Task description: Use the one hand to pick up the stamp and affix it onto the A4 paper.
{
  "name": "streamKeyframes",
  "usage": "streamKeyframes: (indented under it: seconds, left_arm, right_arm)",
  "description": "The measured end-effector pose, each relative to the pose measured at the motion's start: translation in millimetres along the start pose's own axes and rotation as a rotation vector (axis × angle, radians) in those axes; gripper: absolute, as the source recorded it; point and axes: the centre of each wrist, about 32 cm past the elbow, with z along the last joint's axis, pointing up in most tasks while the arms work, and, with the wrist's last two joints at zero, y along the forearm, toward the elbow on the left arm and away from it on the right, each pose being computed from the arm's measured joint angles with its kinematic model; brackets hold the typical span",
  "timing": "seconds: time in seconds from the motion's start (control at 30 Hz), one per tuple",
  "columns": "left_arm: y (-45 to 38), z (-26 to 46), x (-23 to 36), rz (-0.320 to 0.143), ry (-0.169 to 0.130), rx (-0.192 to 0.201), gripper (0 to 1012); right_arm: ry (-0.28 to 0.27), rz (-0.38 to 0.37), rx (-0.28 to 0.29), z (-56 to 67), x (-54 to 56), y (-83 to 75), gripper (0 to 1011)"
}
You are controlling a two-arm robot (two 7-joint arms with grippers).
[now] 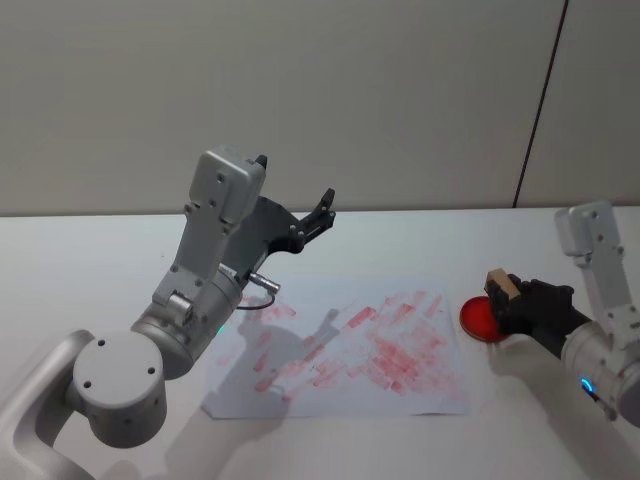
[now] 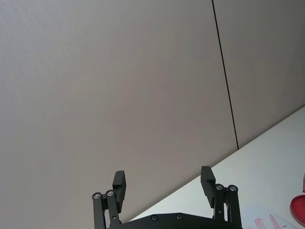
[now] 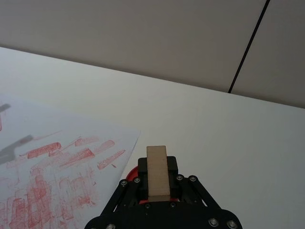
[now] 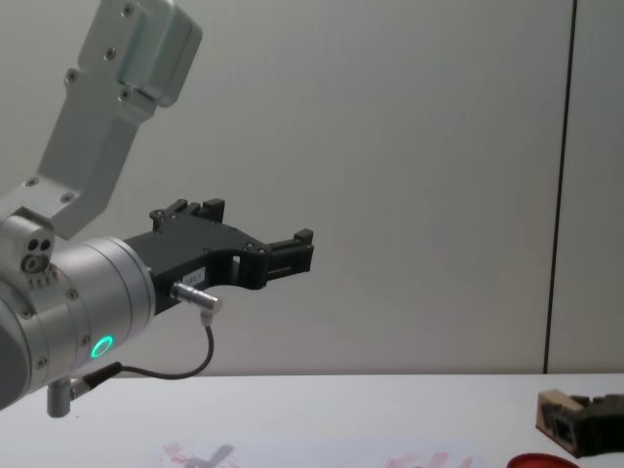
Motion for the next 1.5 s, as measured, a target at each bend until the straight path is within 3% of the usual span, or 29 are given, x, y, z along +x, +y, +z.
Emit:
streamKeyframes:
  seconds: [0.37, 0.57, 1.07, 1.23, 1.5]
  left_arm:
    - [0.0, 0.0, 0.0, 0.0, 0.0, 0.0, 1001]
    - [0.0, 0.0, 0.0, 0.0, 0.0, 0.0, 1001]
    - [0.0, 0.0, 0.0, 0.0, 0.0, 0.0, 1001]
    - [0.0, 0.0, 0.0, 0.0, 0.0, 0.0, 1002]
    - [0.0, 0.0, 0.0, 0.0, 0.0, 0.0, 1002]
  right_arm:
    - [-0.024, -0.005, -0.028, -8.2, -2.0, 8.5, 232]
    - [-0.032, -0.006, -0.036, -10.7, -2.8, 11.3, 387]
    - [-0.039, -0.007, -0.044, -13.2, -3.4, 13.7, 891]
    - [-0.04, -0.008, -0.046, -13.7, -3.6, 14.1, 999]
    - [-0.041, -0.008, -0.046, -13.9, -3.8, 14.4, 1001]
